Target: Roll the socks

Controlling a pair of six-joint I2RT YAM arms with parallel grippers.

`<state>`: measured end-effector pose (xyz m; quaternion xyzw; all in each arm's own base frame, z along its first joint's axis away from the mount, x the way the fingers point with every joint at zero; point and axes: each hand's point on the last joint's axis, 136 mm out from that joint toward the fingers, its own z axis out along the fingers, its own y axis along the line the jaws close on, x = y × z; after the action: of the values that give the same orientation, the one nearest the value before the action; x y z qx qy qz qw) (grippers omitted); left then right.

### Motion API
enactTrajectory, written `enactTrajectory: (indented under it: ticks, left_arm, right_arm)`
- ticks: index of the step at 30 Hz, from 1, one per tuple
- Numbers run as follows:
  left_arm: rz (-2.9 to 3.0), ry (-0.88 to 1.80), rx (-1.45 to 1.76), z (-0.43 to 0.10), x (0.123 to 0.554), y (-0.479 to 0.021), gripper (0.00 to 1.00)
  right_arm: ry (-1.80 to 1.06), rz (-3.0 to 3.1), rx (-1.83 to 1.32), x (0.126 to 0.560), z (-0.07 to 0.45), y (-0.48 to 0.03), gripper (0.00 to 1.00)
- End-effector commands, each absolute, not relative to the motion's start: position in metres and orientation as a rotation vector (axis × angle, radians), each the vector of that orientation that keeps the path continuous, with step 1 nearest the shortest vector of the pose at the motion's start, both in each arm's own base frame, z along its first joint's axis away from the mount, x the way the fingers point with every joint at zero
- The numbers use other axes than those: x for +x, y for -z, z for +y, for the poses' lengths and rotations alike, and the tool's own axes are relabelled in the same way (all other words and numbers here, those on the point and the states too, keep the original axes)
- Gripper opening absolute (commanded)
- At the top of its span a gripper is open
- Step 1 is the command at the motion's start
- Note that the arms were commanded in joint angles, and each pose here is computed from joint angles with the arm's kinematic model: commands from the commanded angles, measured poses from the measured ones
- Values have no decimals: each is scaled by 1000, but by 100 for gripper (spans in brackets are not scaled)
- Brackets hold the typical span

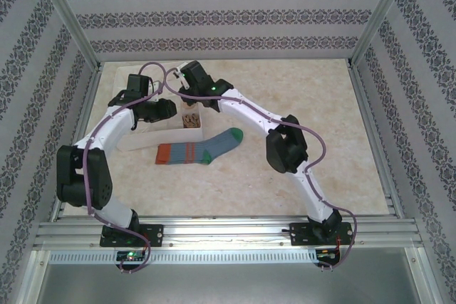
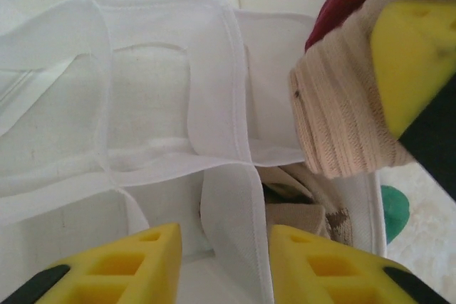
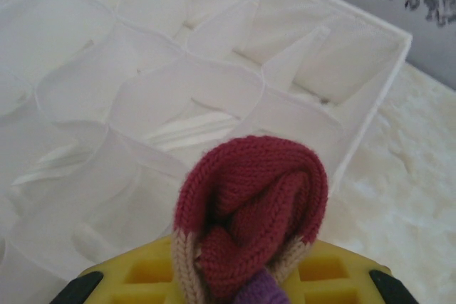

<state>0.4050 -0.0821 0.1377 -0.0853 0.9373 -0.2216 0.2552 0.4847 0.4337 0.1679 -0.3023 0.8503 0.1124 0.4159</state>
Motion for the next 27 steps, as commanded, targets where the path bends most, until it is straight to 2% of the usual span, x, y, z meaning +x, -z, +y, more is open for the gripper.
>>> enactTrajectory:
  ticks: [1,14,18,25,27]
  left_arm:
    - [2554,647,-287,-78,414,-127,35]
    - [2589,629,-378,-65,407,-103,33]
    - [2581,634,-392,-63,410,-103,33]
    - [2581,634,-398,-61,414,-103,32]
    - [2582,635,-397,-61,414,-102,32]
  right_arm:
    - [-211,2117,-821,493,439,-152,7]
    - [-177,2147,-967,486,446,-108,8]
    - [-201,2157,-1012,479,450,-97,16]
    - [-228,2162,-1061,465,460,-84,22]
    - [-235,2165,-1070,462,463,-80,27]
